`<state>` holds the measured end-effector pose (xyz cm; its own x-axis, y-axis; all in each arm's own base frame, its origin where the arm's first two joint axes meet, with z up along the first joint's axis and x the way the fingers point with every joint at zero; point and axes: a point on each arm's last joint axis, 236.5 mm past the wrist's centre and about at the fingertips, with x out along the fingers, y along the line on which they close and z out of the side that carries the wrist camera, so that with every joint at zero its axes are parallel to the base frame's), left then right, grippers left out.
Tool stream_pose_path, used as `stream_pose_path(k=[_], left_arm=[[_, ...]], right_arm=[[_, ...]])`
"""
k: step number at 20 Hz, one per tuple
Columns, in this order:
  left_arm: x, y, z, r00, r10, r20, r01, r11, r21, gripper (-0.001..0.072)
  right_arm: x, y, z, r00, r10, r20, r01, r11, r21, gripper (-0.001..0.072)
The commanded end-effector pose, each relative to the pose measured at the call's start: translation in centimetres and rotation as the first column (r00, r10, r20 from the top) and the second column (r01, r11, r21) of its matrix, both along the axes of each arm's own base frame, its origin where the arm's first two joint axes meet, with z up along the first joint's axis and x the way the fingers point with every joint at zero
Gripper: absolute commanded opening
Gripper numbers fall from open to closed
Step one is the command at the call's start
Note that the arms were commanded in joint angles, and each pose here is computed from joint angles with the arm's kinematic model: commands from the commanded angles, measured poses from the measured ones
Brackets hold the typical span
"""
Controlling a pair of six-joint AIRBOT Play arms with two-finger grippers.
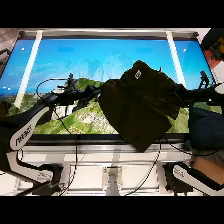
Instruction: Fold the clothes and pants, and hang the long-sleeved shirts on hangers.
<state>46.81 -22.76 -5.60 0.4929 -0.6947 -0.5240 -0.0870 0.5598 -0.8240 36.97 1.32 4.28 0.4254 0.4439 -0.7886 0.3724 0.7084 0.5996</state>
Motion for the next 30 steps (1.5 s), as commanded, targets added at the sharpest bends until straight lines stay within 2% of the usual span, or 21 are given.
stream_pose_path(k=[1, 5, 9, 11, 14, 17, 18, 21, 23, 24, 25, 26, 27, 30], left_arm=[[2.0, 0.5, -1.0, 0.998, 0.062, 0.004, -0.062, 0.998, 0.014, 0.0480], [4.4, -0.1, -1.0, 0.998, 0.063, 0.027, -0.063, 0.998, 0.006, 0.0468], [4.1, -1.8, -1.9, 0.999, 0.017, -0.034, -0.019, 0.998, -0.061, 0.0468], [4.1, -1.8, -2.3, 0.999, 0.018, -0.041, -0.020, 0.998, -0.060, 0.0388], [4.1, -2.0, -2.6, 0.999, 0.013, -0.045, -0.015, 0.998, -0.060, 0.0387], [4.1, -3.5, -2.6, 0.999, -0.026, -0.042, 0.022, 0.997, -0.076, 0.0340], [4.2, -4.1, -2.5, 0.998, -0.042, -0.037, 0.039, 0.996, -0.084, 0.0296], [4.9, -4.4, -1.5, 0.999, -0.048, -0.010, 0.047, 0.995, -0.089, 0.0017], [5.9, -3.5, -0.6, 1.000, -0.027, 0.012, 0.028, 0.995, -0.093, 0.0016], [6.5, -2.8, -0.1, 1.000, -0.011, 0.023, 0.013, 0.996, -0.093, 0.0015], [7.0, -1.8, 0.3, 0.999, 0.007, 0.039, -0.003, 0.996, -0.084, 0.0014], [7.7, -0.3, 0.6, 0.998, 0.030, 0.056, -0.026, 0.998, -0.061, 0.0013], [8.4, 1.4, 0.9, 0.996, 0.057, 0.075, -0.054, 0.998, -0.034, 0.0012], [10.0, 6.7, 2.0, 0.984, 0.135, 0.114, -0.142, 0.988, 0.053, 0.0011]], right_arm=[[0.4, 1.7, 2.7, 0.999, 0.024, 0.035, -0.027, 0.996, 0.084, 0.0552], [0.6, 2.4, 3.7, 0.998, 0.036, 0.050, -0.042, 0.993, 0.112, 0.0552], [0.5, 3.4, 3.7, 0.996, 0.064, 0.054, -0.070, 0.991, 0.111, 0.0553], [0.5, 4.1, 3.7, 0.995, 0.083, 0.057, -0.089, 0.990, 0.109, 0.0552], [0.3, 5.4, 3.8, 0.991, 0.118, 0.057, -0.123, 0.986, 0.109, 0.0553], [0.3, 7.0, 3.8, 0.986, 0.152, 0.069, -0.159, 0.982, 0.103, 0.0552], [0.4, 7.4, 3.9, 0.984, 0.159, 0.076, -0.166, 0.981, 0.100, 0.0553], [0.9, 8.0, 4.0, 0.982, 0.159, 0.097, -0.168, 0.982, 0.090, 0.0552], [1.1, 7.8, 4.0, 0.983, 0.154, 0.102, -0.163, 0.983, 0.086, 0.0550], [1.2, 7.8, 4.0, 0.983, 0.149, 0.107, -0.158, 0.984, 0.084, 0.0516], [1.3, 7.7, 4.0, 0.983, 0.147, 0.109, -0.156, 0.984, 0.083, 0.0344], [1.4, 7.7, 4.0, 0.983, 0.143, 0.113, -0.153, 0.985, 0.080, 0.0100], [1.5, 7.6, 4.1, 0.983, 0.140, 0.116, -0.149, 0.986, 0.078, 0.0010], [1.9, 7.0, 3.8, 0.984, 0.130, 0.124, -0.137, 0.989, 0.051, 0.0008]])
